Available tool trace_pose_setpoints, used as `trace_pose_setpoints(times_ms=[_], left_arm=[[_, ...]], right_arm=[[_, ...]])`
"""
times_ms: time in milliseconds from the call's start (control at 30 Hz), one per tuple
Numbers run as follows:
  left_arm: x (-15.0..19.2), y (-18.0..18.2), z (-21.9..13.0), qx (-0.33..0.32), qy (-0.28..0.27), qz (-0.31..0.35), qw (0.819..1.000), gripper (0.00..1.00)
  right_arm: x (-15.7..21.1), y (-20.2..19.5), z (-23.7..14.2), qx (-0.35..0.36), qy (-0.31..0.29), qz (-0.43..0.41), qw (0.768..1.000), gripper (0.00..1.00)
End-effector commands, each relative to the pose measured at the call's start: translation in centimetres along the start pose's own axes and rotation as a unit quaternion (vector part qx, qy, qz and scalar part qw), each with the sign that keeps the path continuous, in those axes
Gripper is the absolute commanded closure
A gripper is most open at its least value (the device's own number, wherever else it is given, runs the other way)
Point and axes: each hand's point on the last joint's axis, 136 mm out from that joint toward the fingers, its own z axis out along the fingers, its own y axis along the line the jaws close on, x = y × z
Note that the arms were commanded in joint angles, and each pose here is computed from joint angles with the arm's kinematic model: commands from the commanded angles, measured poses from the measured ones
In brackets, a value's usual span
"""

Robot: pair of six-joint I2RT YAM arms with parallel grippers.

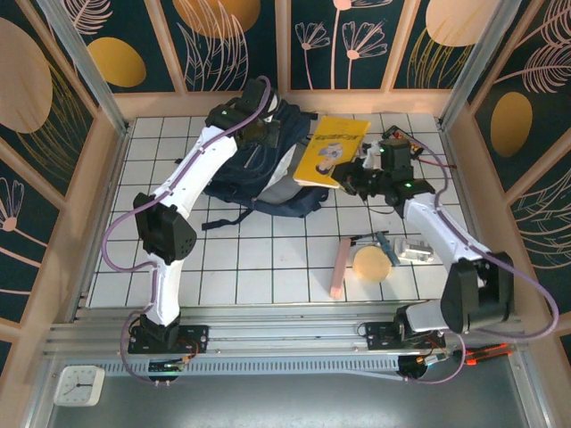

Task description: Pack the student bag

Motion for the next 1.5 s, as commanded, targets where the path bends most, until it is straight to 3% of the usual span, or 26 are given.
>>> trace_pose_setpoints(times_ms=[0,233,367,433,467,500,567,700,900,933,967,1033,1100,1133,1333,1467], left_arm=[[-2.8,-1.3,-3.8,0.04,-0.06,-0.013,0.997,1.0],[-2.4,-1.5,-3.2,0.058,-0.069,-0.029,0.995,1.0],[-1.8,-1.9,-2.1,0.072,-0.057,-0.028,0.995,1.0],[-1.4,-1.8,-1.5,0.072,-0.054,-0.03,0.995,1.0],[-1.3,-1.6,-1.3,0.07,-0.053,-0.033,0.996,1.0],[-1.2,-1.1,-1.0,0.064,-0.053,-0.04,0.996,1.0],[-1.0,0.2,-0.3,0.052,-0.051,-0.065,0.995,1.0],[-0.9,2.1,1.3,0.042,-0.05,-0.111,0.992,1.0],[-0.3,-0.7,5.7,0.105,-0.008,-0.146,0.984,1.0],[0.2,-1.0,6.2,0.107,0.006,-0.147,0.983,0.75],[0.6,-1.1,6.2,0.103,0.013,-0.145,0.984,0.58],[1.7,-0.3,5.2,0.083,0.018,-0.149,0.985,0.38],[2.7,1.2,2.8,0.062,0.008,-0.166,0.984,0.1],[3.6,2.2,1.5,0.048,0.004,-0.177,0.983,0.02],[12.2,9.2,-4.2,-0.01,0.018,-0.279,0.96,0.01],[17.6,11.9,-3.7,0.013,0.034,-0.37,0.928,0.01]], right_arm=[[0.3,2.3,4.0,-0.065,0.033,-0.021,0.997,1.0],[2.6,3.0,15.0,-0.112,0.134,0.003,0.985,1.0],[1.1,2.6,19.5,-0.106,0.136,-0.034,0.984,1.0],[0.0,1.9,21.0,-0.078,0.133,-0.047,0.987,0.59],[-0.4,1.5,21.1,-0.06,0.133,-0.053,0.988,0.5],[-0.6,1.3,20.9,-0.039,0.13,-0.063,0.989,0.4],[-0.7,0.5,19.1,0.01,0.115,-0.083,0.99,0.31],[-0.8,-1.4,13.5,0.098,0.083,-0.099,0.987,0.31],[-0.4,-4.5,4.6,0.186,0.039,-0.067,0.979,0.3],[-0.1,-5.2,3.3,0.195,0.034,-0.055,0.979,0.3],[0.1,-5.7,2.4,0.202,0.028,-0.048,0.978,0.3],[0.8,-6.2,1.2,0.203,0.021,-0.039,0.978,0.28],[2.0,-5.3,1.7,0.184,0.034,-0.041,0.982,0.28],[2.8,-4.5,2.5,0.17,0.046,-0.048,0.983,0.28],[7.4,-3.0,7.7,0.15,0.104,-0.071,0.981,0.28],[8.8,-2.9,10.0,0.14,0.115,-0.074,0.981,0.29]])
